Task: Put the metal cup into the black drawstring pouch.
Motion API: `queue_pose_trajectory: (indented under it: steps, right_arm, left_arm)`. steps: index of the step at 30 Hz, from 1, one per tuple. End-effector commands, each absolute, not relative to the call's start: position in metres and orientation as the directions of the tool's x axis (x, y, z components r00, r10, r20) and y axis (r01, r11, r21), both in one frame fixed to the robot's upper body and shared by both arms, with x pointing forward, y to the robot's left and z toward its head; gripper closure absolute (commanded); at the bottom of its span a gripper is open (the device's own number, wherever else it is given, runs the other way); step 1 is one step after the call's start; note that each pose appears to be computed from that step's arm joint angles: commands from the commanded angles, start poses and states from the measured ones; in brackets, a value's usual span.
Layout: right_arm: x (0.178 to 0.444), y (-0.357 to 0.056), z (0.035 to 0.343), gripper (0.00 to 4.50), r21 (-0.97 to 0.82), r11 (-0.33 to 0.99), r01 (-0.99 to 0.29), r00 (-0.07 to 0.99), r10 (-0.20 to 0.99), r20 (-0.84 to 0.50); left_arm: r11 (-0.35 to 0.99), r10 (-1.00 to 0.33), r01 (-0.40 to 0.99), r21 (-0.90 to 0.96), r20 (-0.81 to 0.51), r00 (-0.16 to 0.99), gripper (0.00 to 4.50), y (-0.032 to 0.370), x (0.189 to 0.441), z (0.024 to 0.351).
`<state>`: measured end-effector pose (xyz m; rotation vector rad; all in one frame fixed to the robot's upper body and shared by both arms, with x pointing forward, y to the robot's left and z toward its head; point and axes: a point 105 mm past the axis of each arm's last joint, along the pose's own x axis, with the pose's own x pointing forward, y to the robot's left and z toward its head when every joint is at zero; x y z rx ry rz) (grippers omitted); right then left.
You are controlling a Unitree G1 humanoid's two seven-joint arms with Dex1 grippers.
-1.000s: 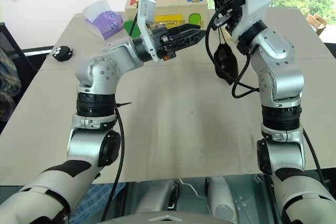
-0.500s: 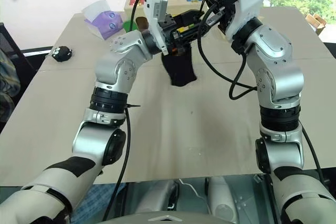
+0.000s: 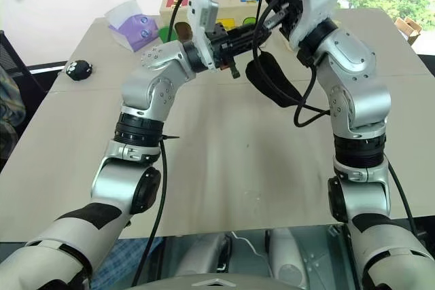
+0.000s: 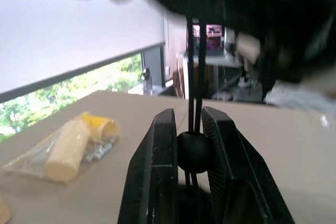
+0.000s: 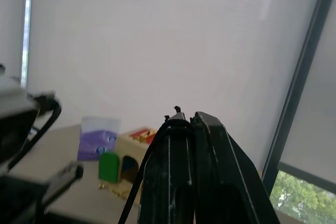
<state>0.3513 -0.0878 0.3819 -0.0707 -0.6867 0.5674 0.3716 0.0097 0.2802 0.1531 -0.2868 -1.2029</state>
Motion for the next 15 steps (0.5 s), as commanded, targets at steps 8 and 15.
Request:
queue_pose_trajectory:
  steps: [8, 15]
  right_arm:
    - [0.325, -0.127, 0.452, 4.50, -0.090, 0.936, -0.340, 0.497, 0.261, 0.827]
    - [0.328, -0.089, 0.403, 4.50, -0.218, 0.845, -0.489, 0.560, 0.496, 0.663]
  left_arm:
    - [0.322, -0.947, 0.921, 0.221, 0.060, 0.316, 4.32, 0.008, 0.382, 0.219]
    - [0.323, -0.929, 0.929, 0.183, 0.248, 0.274, 1.02, 0.019, 0.368, 0.268]
